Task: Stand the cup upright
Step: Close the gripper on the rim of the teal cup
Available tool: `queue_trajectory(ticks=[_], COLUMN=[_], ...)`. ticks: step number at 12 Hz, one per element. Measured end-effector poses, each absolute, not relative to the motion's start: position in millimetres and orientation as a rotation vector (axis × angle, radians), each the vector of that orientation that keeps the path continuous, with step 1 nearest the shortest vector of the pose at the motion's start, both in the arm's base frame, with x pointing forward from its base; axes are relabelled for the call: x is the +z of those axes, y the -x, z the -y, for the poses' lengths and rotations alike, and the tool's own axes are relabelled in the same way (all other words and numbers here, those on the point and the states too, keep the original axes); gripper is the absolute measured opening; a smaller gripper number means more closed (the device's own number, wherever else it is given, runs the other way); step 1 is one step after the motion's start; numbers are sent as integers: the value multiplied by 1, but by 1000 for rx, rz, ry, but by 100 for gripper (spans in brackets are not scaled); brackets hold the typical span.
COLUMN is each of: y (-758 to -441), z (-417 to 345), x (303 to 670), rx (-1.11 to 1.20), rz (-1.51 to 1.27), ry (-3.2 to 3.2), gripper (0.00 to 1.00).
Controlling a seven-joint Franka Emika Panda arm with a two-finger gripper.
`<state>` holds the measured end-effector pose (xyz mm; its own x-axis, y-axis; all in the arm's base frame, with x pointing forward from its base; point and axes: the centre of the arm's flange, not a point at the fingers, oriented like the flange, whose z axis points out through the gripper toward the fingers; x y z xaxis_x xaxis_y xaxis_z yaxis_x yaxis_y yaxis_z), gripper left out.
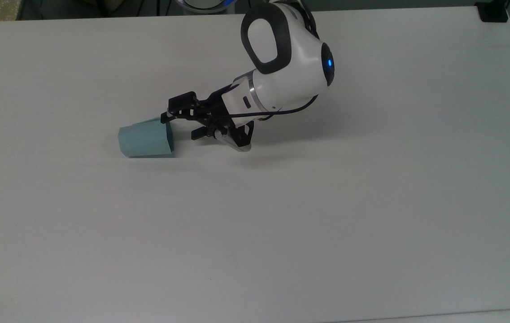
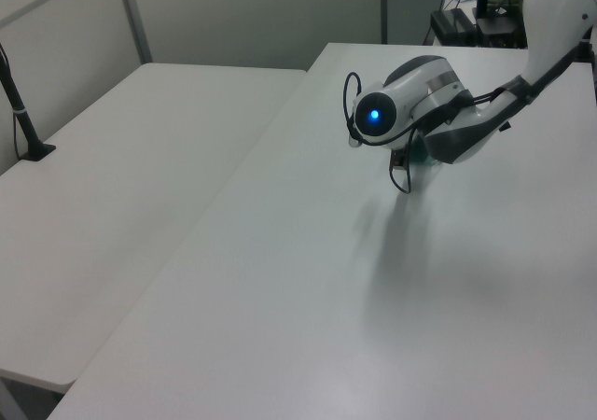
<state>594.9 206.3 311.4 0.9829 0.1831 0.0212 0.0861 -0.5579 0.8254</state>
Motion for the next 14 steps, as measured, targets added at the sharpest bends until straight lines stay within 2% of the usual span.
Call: queue_trajectory(ticks=[9, 10, 12, 14], y=[-606, -606, -606, -607], z=[-170, -168, -165, -161], x=[302, 300, 298, 294], rx=[110, 105, 102, 106], rz=[-156, -156, -161, -169], ry=[-2161, -2159, -2149, -2149], gripper=[98, 86, 53, 42])
